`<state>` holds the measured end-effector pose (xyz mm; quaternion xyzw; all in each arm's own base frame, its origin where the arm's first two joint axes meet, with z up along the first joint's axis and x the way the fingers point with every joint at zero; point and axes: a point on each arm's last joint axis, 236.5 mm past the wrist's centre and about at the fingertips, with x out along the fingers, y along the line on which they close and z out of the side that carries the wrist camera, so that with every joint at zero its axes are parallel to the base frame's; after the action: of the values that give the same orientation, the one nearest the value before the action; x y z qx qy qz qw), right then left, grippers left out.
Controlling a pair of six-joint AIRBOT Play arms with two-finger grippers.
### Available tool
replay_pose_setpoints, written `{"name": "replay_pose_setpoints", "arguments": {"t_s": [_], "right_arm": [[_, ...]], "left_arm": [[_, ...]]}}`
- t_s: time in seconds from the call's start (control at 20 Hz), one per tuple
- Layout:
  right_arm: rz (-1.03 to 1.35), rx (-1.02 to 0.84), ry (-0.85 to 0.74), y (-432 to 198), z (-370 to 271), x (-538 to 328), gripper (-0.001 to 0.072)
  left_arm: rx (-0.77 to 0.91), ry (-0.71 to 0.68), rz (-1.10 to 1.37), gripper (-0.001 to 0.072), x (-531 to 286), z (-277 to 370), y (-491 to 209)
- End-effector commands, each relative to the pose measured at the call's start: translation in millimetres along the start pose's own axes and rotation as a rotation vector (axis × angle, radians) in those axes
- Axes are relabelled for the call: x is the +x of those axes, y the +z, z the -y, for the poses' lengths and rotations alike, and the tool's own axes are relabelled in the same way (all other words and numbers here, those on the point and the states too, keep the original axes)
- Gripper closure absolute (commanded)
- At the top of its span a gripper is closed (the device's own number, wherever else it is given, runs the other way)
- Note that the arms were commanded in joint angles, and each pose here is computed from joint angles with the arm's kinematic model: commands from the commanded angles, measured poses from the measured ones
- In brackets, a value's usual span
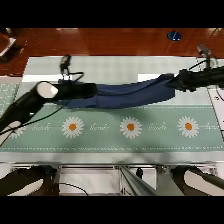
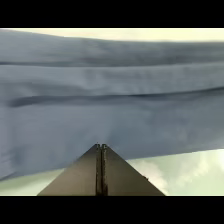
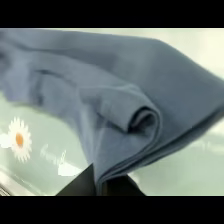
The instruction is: Fold the shirts.
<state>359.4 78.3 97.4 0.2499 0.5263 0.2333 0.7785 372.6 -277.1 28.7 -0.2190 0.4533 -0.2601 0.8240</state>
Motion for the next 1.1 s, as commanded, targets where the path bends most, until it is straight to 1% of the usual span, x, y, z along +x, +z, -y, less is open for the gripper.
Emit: {"name": "replay_pose_setpoints", "arguments": {"t_s": [0.0, 0.1, 0.2, 0.35, 0.5, 0.6, 0.65, 0.75, 0.85, 0.95, 1.05], "right_arm": [[0.126, -0.074, -0.182, -41.4, -19.2, -60.0, 0.0682], [0.168, -0.094, -0.215, -62.3, -32.5, -80.1, 0.0682], [0.174, -0.121, -0.203, -79.2, -49.0, -90.7, 0.0682], [0.202, -0.131, -0.185, -85.1, -61.6, -97.7, 0.0682], [0.223, -0.133, -0.171, -80.4, -65.1, -98.2, 0.0682], [0.23, -0.129, -0.181, -75.6, -61.5, -97.9, 0.0682], [0.216, -0.124, -0.179, -75.0, -60.1, -95.9, 0.0682], [0.182, -0.121, -0.168, -72.6, -59.7, -92.9, 0.0682], [0.171, -0.141, -0.137, -63.7, -68.6, -90.6, 0.0682], [0.128, -0.184, -0.104, -58.1, -82.9, -80.2, 0.0682], [0.083, -0.23, -0.06, -48.3, -101.5, -58.8, 0.0682]], "left_arm": [[0.07, -0.086, -0.058, 0.0683, 53.5, 65.7, -29.5], [0.07, -0.113, -0.156, 0.0683, 86.9, 90.0, -52.0], [0.093, -0.145, -0.285, 0.0683, 115.2, 114.2, -81.1], [0.141, -0.215, -0.445, 0.0683, 143.6, 156.3, -131.4], [0.124, -0.299, -0.562, 0.0683, 154.4, 198.5, -184.1], [0.15, -0.327, -0.644, 0.0682, 148.4, 213.7, -217.9], [0.163, -0.333, -0.653, 0.0682, 145.6, 215.5, -220.5], [0.145, -0.336, -0.63, 0.0682, 138.7, 210.2, -192.2], [0.131, -0.319, -0.563, 0.0682, 123.6, 188.3, -132.2], [0.15, -0.27, -0.48, 0.0682, 90.1, 155.6, -64.9], [0.181, -0.184, -0.358, 0.0682, 39.6, 117.2, -4.9]]}}
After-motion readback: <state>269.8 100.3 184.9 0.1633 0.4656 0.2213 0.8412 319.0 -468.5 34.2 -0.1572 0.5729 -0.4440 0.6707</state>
